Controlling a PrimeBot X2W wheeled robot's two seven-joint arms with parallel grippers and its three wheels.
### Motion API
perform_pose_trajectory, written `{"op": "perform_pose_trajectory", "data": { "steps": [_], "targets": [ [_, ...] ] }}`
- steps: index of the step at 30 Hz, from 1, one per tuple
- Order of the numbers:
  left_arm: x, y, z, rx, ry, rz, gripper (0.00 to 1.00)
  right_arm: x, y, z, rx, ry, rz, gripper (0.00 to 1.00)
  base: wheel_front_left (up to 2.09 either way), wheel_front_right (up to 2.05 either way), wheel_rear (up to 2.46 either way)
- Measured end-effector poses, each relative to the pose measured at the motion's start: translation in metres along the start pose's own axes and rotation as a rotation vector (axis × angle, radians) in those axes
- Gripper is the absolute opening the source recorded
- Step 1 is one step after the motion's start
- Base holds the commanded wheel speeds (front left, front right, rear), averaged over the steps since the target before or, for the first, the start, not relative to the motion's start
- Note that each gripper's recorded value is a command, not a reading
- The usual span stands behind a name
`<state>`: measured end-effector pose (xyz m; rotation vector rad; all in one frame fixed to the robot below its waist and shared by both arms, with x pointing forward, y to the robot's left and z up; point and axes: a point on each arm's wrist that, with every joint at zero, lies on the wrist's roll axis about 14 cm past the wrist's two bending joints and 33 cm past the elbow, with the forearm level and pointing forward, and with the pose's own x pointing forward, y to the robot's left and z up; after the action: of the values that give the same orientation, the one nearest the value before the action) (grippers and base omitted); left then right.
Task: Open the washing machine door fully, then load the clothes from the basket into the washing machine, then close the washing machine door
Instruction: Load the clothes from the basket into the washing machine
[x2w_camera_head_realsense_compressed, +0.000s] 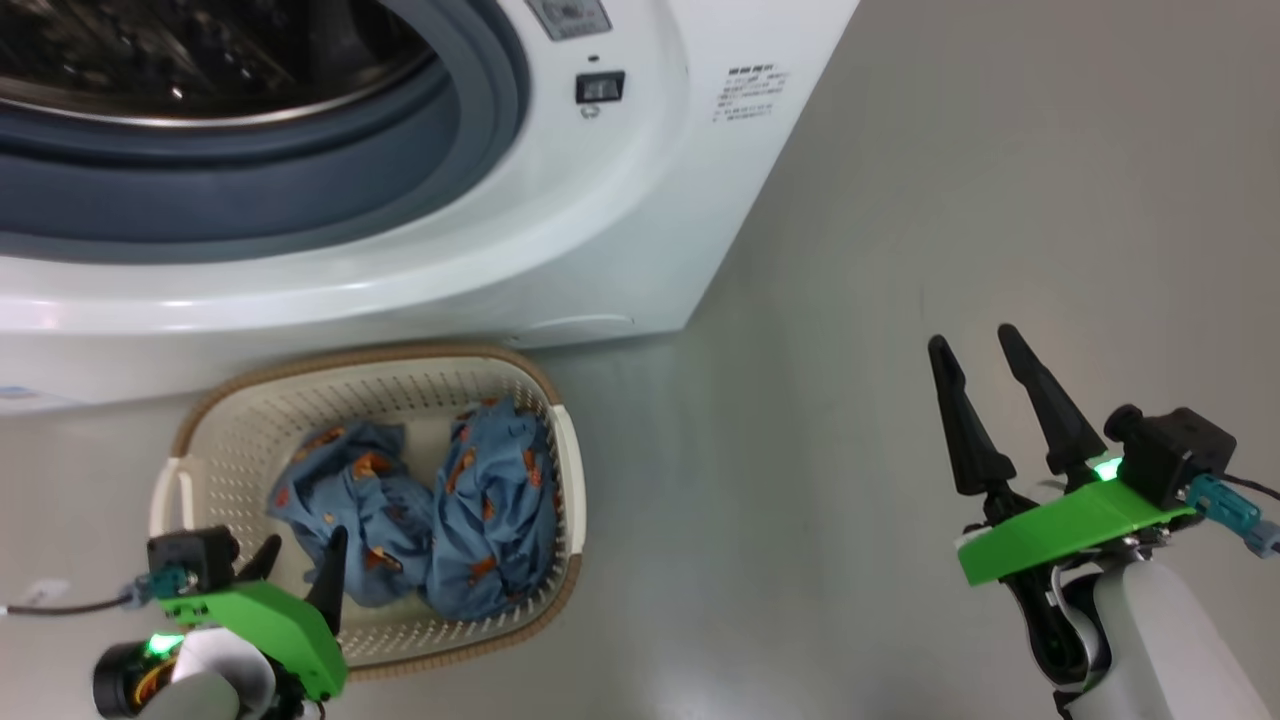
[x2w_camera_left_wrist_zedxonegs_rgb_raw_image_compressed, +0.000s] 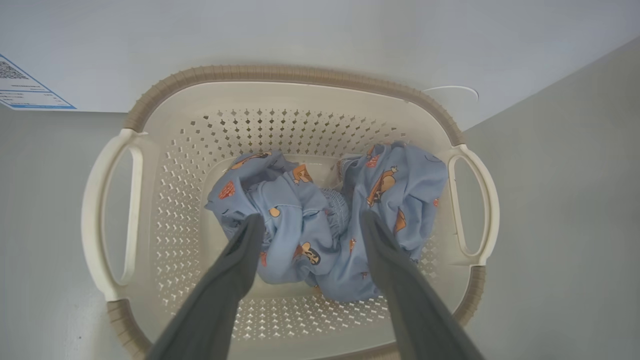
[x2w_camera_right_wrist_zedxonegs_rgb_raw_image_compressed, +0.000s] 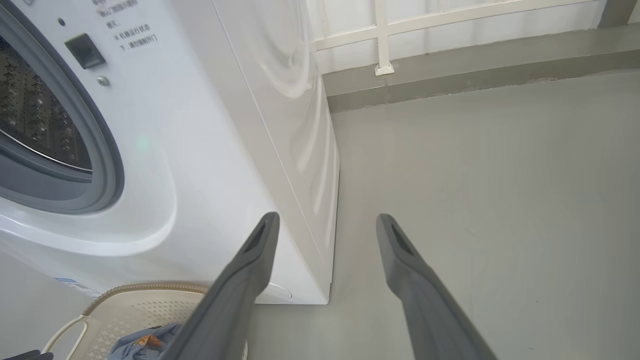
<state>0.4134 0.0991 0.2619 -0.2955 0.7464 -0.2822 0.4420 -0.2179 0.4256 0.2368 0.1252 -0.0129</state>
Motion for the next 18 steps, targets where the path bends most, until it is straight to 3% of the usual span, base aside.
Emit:
{"op": "perform_pose_trajectory", "data": {
  "steps": [18],
  "targets": [
    [0.063,0.036,-0.037,0.047,0.226,0.019,1.00,0.026,-0.008,-0.039,-0.016,0.078,-0.021,1.00,0.00,0.00,0.00]
  ]
}}
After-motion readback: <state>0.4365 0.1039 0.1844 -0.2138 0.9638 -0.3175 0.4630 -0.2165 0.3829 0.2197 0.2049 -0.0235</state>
